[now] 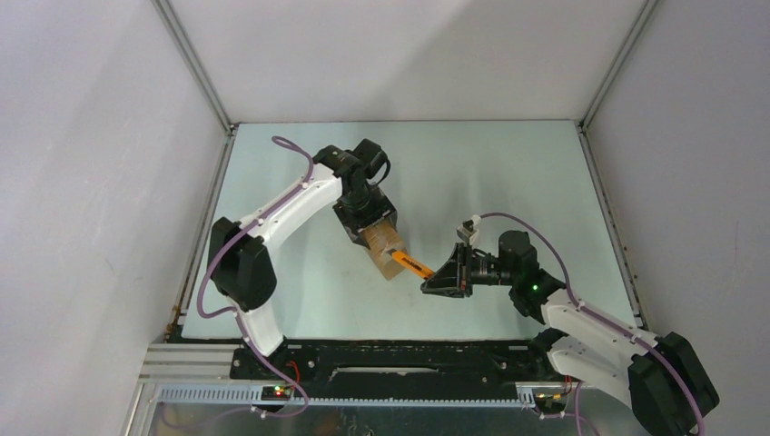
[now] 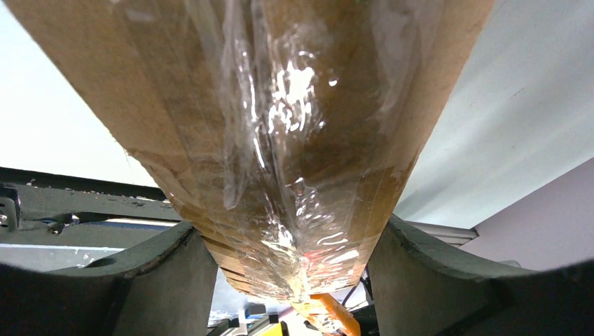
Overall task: Unpack the express box
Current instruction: Cut the express box at the center of the board.
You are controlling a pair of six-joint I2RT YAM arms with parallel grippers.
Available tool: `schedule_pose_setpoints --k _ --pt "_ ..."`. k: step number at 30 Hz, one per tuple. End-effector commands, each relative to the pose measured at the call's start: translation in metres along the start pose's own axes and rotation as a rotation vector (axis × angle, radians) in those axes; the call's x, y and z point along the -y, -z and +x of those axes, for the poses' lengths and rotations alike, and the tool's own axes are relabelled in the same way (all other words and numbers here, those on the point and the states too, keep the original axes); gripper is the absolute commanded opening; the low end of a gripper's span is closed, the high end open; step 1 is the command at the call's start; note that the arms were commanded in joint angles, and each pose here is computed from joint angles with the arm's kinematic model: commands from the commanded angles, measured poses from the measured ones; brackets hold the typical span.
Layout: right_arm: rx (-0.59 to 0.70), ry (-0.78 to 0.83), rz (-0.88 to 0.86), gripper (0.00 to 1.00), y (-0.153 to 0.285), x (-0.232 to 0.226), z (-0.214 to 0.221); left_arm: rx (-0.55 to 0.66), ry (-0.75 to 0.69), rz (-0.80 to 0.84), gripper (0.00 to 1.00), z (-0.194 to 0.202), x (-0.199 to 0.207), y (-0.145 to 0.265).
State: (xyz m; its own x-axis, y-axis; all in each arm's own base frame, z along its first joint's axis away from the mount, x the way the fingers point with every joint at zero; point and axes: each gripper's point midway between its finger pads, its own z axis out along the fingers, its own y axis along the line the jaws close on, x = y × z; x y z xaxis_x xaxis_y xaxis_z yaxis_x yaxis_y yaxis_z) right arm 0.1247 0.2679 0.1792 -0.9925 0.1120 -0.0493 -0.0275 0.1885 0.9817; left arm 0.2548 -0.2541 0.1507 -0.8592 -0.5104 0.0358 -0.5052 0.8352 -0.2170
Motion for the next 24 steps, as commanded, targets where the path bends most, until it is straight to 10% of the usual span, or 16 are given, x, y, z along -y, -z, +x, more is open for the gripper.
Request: schedule_pose_setpoints --k 1,24 --pt "0.093 0.036 -0.031 0.00 -0.0008 -0.0103 -0.0183 -0.064 0.019 -0.131 0.64 0.0140 -0.0284 -0.0204" --pt "0.109 0.072 -0.010 0.00 0.0028 -0.0122 -0.0198 -0.066 0.019 -0.133 0.64 0.0136 -0.0283 -0.0205"
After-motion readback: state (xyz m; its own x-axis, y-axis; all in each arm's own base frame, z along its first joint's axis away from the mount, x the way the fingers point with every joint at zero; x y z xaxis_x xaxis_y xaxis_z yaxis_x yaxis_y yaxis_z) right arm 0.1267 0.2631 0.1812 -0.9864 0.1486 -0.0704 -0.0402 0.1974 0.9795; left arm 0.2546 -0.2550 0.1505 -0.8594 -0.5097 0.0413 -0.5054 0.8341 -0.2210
